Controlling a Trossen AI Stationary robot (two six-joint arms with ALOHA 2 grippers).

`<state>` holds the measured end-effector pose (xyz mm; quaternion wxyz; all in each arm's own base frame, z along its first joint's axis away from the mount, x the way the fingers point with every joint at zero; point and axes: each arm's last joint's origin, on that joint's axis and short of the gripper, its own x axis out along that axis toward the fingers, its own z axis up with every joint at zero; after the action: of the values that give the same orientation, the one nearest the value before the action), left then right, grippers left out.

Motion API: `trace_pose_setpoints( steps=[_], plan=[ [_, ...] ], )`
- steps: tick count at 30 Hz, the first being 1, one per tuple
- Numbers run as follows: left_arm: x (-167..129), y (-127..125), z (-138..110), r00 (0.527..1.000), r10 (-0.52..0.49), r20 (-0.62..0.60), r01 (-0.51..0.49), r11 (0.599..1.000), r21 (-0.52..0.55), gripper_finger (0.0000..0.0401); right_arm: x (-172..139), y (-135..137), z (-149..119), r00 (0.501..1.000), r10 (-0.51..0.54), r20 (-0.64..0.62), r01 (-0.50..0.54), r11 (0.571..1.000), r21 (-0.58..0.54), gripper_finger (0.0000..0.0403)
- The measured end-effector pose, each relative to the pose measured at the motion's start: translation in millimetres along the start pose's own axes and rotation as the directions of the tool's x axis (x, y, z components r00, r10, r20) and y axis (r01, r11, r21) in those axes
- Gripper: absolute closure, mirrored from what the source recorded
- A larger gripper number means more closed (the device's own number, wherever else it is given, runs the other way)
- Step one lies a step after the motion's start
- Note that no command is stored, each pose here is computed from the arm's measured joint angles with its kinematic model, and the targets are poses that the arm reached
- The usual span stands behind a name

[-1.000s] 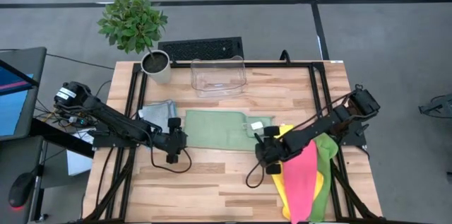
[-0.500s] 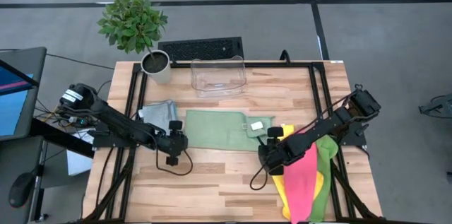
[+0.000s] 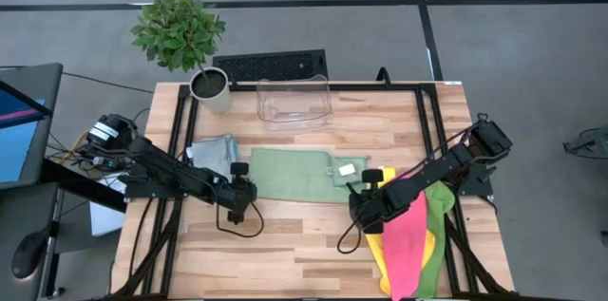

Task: Fold microfiber towels
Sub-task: Fold the light green microfiber cloth

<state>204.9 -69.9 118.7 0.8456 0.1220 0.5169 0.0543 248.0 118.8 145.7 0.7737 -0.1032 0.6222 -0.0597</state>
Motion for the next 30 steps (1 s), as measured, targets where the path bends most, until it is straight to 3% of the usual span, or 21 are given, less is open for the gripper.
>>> trace_pose_setpoints(
  steps=[4,10,17,24,30],
  plan=[
    [-1,0,1,1.0,0.008,-0.013,-0.008,1.0,-0.012,0.0391,-3,2,0,1.0,-0.025,0.007,0.025,1.0,0.0,0.0382],
    [-20,6,25,0.993,0.092,-0.079,-0.094,0.995,-0.017,0.0398,-41,7,6,0.991,-0.127,0.041,0.129,0.99,-0.056,0.0392],
    [-66,16,61,0.964,0.219,-0.152,-0.22,0.975,0.01,0.0399,-103,-3,-3,0.962,-0.213,0.17,0.208,0.977,0.05,0.0397],
    [-103,28,78,0.904,0.398,-0.152,-0.394,0.917,0.06,0.04,-129,-27,-21,0.904,-0.367,0.217,0.334,0.926,0.177,0.0397],
    [-105,46,82,0.842,0.518,-0.152,-0.495,0.853,0.165,0.04,-134,-55,-20,0.843,-0.488,0.226,0.443,0.869,0.222,0.0397]
  ],
)
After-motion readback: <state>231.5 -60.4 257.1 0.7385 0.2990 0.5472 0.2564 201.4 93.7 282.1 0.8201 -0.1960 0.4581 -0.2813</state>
